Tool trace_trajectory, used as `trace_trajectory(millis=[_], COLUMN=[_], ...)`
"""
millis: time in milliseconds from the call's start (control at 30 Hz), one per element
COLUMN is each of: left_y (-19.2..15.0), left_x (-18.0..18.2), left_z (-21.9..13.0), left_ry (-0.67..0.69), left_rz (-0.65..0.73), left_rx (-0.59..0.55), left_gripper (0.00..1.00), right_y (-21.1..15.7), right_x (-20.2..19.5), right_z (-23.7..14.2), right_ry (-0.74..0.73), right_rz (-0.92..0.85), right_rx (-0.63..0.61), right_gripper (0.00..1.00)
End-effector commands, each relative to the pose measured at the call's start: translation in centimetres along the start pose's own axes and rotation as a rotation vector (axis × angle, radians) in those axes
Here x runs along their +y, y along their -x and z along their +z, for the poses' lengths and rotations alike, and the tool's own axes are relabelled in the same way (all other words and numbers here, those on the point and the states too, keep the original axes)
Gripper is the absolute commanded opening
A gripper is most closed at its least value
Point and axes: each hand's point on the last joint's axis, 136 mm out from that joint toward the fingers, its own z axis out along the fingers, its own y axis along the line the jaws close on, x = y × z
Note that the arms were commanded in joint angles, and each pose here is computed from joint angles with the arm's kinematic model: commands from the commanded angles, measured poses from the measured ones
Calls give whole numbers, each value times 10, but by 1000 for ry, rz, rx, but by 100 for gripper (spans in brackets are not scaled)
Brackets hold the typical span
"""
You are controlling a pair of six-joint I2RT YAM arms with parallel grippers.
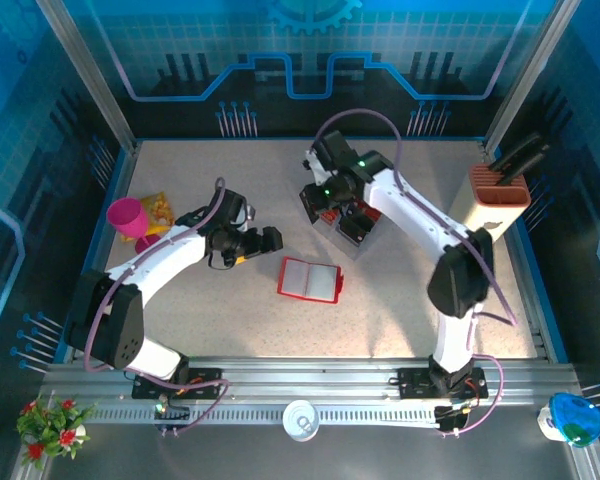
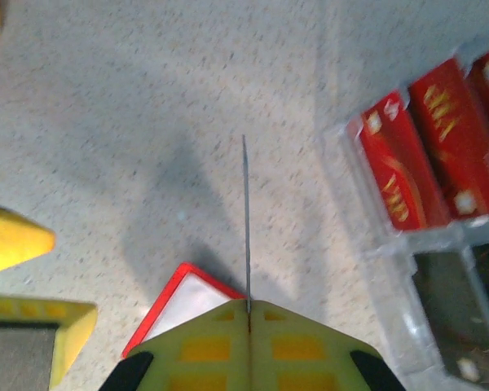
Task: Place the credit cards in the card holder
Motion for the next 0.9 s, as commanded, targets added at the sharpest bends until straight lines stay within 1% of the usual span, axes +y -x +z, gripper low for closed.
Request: trace_trajectory(millis=[0,133,200,300,400,533,600,667,700,867], left_y=[-8,-18,-21,-25,-26,-28,-30,-32,-33,-37], left_x=[0,-1,3,7,6,6,5,3,3,3], left_z=[2,9,13,19,24,33,35,37,37,41], left_ry=[77,160,192,205,218,234,237,240,242,251], left_rz=[100,222,243,247,270,289,298,311,317,342], left_rx=[34,58,68,77,85,90,91,92,94,97], left_gripper=[99,99,99,99,99,99,99,99,99,99], right_y=[-1,-30,-46,-70,-88,-101,-109,-117,-116,-129], right_x=[18,14,11,7,5,6,7,7,10,3], right_z=[0,4,9,17,21,26,31,35,34,42], right_ry=[167,243,256,236,230,278,290,282,292,270], right_rz=[192,340,386,425,450,486,493,499,494,514], right_rx=[-117,-215,-237,-238,-266,-323,-326,-322,-346,-352], right_gripper=[0,0,0,0,0,0,0,0,0,0])
